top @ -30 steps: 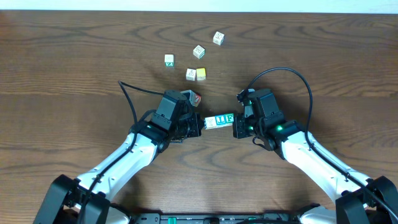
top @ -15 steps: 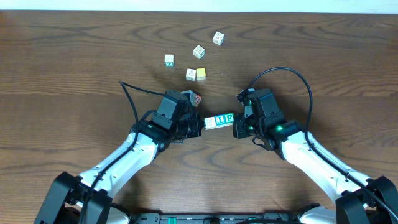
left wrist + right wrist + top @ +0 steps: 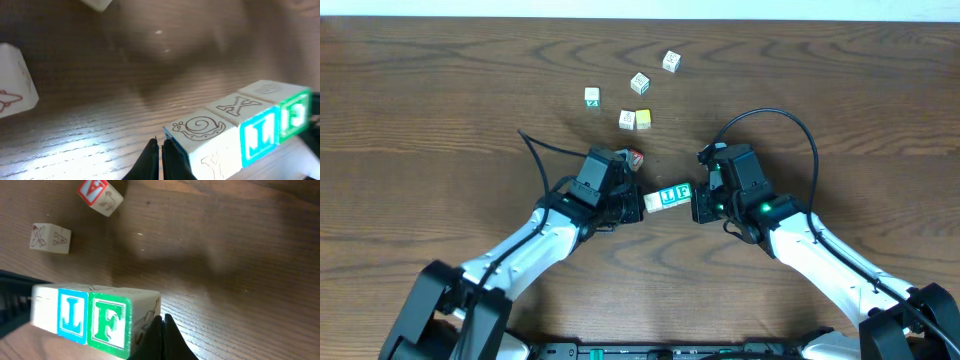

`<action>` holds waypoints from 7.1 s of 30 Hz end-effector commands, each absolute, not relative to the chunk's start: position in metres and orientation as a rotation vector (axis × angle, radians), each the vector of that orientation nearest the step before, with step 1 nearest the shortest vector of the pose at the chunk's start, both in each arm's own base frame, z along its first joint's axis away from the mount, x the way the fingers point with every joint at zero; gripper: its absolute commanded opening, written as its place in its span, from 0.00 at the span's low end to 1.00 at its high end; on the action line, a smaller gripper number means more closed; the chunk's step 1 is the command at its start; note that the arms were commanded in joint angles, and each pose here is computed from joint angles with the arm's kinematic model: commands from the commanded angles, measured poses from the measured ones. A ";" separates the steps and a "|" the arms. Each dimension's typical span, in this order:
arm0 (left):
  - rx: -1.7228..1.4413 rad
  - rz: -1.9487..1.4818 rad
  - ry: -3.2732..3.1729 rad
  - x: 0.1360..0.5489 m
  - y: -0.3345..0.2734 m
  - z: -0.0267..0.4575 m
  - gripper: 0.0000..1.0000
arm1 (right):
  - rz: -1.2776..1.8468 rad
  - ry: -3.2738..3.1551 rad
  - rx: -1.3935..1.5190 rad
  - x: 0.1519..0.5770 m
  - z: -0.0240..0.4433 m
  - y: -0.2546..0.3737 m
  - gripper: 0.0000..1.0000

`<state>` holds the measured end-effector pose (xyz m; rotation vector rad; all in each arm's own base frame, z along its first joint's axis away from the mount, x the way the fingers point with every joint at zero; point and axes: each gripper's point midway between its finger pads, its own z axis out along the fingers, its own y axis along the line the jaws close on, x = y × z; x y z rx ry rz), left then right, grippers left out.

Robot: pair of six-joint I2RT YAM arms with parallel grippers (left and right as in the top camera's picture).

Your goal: Lift 3 blocks

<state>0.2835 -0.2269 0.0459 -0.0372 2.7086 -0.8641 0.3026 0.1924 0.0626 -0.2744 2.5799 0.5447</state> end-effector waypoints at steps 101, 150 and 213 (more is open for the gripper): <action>0.118 -0.966 2.747 0.276 -0.274 0.023 0.07 | 0.642 2.748 -0.478 0.271 0.004 0.239 0.02; 0.019 -0.398 2.817 0.283 -0.206 -0.011 0.16 | 0.504 2.768 -0.484 0.274 -0.003 0.220 0.04; -0.010 -0.073 2.780 0.298 -0.144 -0.005 0.14 | 0.412 2.729 0.138 0.359 0.021 0.103 0.24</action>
